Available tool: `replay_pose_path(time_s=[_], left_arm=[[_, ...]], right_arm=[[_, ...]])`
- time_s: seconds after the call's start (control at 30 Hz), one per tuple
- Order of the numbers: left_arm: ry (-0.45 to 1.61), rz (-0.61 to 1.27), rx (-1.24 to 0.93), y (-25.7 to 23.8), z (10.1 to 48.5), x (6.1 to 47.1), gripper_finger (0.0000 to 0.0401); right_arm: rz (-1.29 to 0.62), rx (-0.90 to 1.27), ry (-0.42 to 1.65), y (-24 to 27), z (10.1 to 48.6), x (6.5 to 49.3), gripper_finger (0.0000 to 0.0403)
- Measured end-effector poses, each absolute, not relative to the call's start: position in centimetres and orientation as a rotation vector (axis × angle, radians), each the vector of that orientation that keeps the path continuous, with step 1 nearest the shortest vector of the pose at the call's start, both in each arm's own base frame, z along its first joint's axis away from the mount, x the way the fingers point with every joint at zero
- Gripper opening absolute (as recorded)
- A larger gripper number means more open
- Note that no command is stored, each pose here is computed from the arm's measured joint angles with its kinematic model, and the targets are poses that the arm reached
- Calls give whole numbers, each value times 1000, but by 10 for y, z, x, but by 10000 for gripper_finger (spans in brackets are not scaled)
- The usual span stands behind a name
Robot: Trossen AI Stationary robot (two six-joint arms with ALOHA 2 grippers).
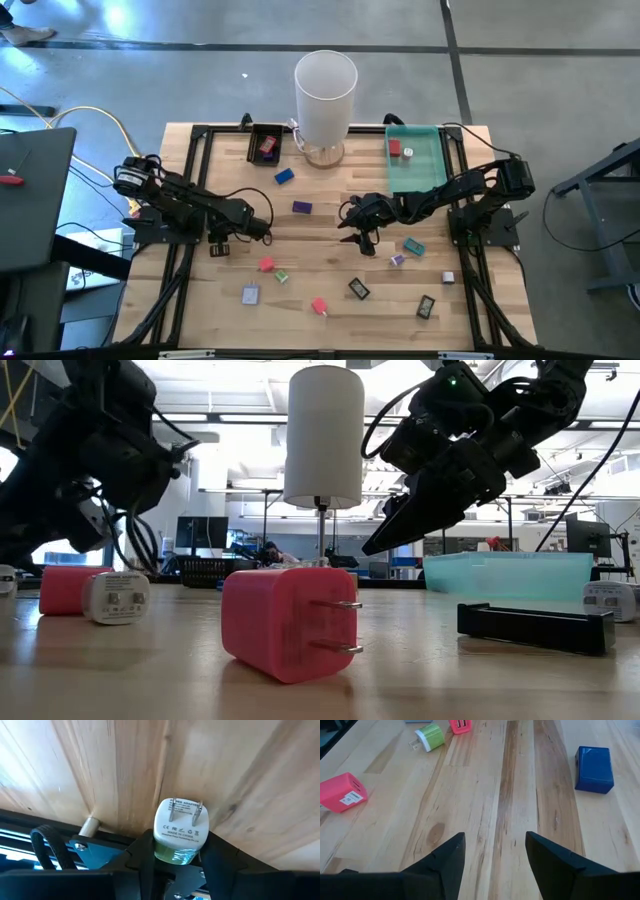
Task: Pick & Place Office items
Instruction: Put the left green white adapter into the green bin
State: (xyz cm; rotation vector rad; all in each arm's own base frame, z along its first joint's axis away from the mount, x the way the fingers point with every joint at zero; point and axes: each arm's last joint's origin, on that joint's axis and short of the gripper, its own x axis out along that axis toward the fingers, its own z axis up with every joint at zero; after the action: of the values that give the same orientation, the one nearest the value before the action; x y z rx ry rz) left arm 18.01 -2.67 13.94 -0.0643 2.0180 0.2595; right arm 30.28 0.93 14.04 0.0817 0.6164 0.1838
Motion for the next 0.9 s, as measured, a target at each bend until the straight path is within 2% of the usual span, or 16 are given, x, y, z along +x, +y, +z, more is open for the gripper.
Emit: replay_pose_path(time_s=[0.3, 0.53, 0.7, 0.9], left_arm=[[1902, 270, -59, -29, 159, 204, 119], [1765, 243, -38, -32, 189, 231, 119], [1568, 251, -26, -35, 209, 256, 119], [1325, 170, -41, -43, 217, 280, 119]], right_arm=[[184, 82, 616, 9, 140, 303, 195], [187, 82, 610, 9, 141, 303, 195], [211, 87, 589, 12, 143, 304, 195], [248, 82, 579, 20, 144, 304, 195]])
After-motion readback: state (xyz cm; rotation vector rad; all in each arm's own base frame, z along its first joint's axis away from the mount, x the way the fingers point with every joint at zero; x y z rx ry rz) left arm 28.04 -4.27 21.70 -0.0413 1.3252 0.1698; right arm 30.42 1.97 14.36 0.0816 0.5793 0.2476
